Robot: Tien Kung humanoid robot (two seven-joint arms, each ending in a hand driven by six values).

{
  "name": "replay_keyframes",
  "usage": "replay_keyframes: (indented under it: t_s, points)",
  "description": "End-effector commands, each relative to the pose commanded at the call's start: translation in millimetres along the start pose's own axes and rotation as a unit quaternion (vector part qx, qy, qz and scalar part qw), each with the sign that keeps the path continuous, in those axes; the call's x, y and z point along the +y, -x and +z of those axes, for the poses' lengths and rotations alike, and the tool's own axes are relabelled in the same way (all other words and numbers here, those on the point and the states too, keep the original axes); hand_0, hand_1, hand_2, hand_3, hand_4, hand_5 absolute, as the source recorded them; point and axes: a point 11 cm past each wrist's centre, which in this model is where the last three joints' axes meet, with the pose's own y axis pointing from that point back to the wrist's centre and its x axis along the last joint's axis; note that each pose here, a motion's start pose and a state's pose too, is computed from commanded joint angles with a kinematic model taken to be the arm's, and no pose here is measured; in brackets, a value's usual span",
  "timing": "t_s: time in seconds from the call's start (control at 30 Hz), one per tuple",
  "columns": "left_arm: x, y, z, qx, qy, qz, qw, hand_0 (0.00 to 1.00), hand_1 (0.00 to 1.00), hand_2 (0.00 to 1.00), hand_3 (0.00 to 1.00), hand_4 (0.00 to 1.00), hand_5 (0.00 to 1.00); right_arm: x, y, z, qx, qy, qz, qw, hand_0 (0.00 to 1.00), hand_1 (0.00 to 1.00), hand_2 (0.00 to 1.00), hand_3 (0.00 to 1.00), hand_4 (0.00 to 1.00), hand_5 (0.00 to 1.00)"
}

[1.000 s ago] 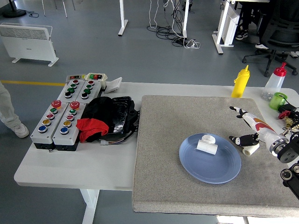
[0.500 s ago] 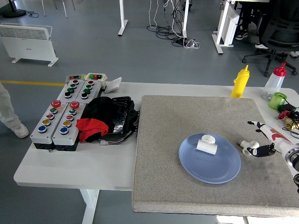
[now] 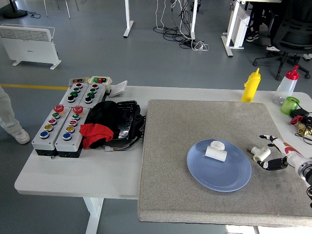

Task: Pick pipe place plate twice

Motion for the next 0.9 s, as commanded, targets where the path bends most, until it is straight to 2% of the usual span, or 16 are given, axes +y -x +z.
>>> replay_keyframes:
  t_s: [0.03,0.07,0.13,0.23,0.27,0.33,0.53,0.63,0.67,0.83,0.87,0.9]
  points:
    - [0.5,1.6,-0.1,-0.001,-0.005,-0.004,1.000,0.599,0.437,0.623,0.638,0.473,0.998,-0.1,0.6,0.9,0.000,0.001,0.001,1.000,0.944,0.865,0.953,0.918,0.772,0.277]
    - [0.9,3.0,-0.5,-0.003,-0.011,-0.009,1.000,0.607,0.478,0.592,0.618,0.414,0.998,-0.3,1.0,1.7,0.000,0.001,0.002,1.000,0.939,0.856,0.942,0.900,0.766,0.281]
    - [1.7,5.7,-2.1,-0.012,-0.024,-0.019,0.999,0.607,0.478,0.592,0.618,0.414,0.998,-0.5,1.6,3.0,-0.001,0.003,0.004,1.000,0.939,0.856,0.942,0.900,0.766,0.281]
    - [4.2,13.7,-9.2,-0.012,-0.063,-0.045,0.997,0.607,0.478,0.592,0.618,0.414,0.998,-1.6,4.7,5.2,-0.002,0.005,0.005,1.000,0.939,0.856,0.942,0.900,0.766,0.281]
    - [4.9,14.9,-10.9,-0.009,-0.074,-0.049,0.996,0.684,0.576,0.541,0.670,0.389,0.998,-1.9,5.2,5.5,-0.003,0.006,0.005,1.000,0.927,0.843,0.930,0.887,0.761,0.282]
    - [6.4,17.8,-14.4,-0.008,-0.096,-0.061,0.993,0.684,0.576,0.541,0.670,0.389,0.998,-2.2,6.5,6.2,-0.004,0.007,0.005,1.000,0.927,0.843,0.930,0.887,0.761,0.282]
    - [9.8,18.7,-13.8,-0.050,-0.130,-0.075,0.987,0.680,0.577,0.510,0.686,0.382,0.998,-3.1,8.3,6.5,-0.010,0.007,0.007,1.000,0.924,0.836,0.923,0.867,0.758,0.289]
    - [10.1,19.1,-14.4,-0.057,-0.133,-0.076,0.987,0.680,0.577,0.510,0.686,0.382,0.998,-3.5,7.7,6.0,-0.015,0.004,0.012,1.000,0.924,0.836,0.923,0.867,0.758,0.289]
    - [9.7,19.3,-14.1,-0.057,-0.126,-0.073,0.988,0.643,0.504,0.458,0.669,0.358,0.998,-3.7,7.4,5.6,-0.018,0.002,0.014,1.000,0.899,0.806,0.888,0.844,0.736,0.290]
    - [8.5,20.2,-11.6,-0.054,-0.102,-0.067,0.991,0.643,0.504,0.458,0.669,0.358,0.998,-3.7,6.1,6.1,-0.027,-0.003,0.021,0.999,0.899,0.806,0.888,0.844,0.736,0.290]
    - [8.3,20.2,-11.5,-0.053,-0.100,-0.066,0.991,0.632,0.491,0.444,0.645,0.358,0.998,-3.7,6.0,6.4,-0.028,-0.003,0.022,0.999,0.832,0.755,0.793,0.816,0.717,0.275]
    - [8.1,20.0,-10.9,-0.053,-0.096,-0.064,0.992,0.632,0.491,0.444,0.645,0.358,0.998,-3.7,6.2,7.0,-0.030,-0.003,0.021,0.999,0.832,0.755,0.793,0.816,0.717,0.275]
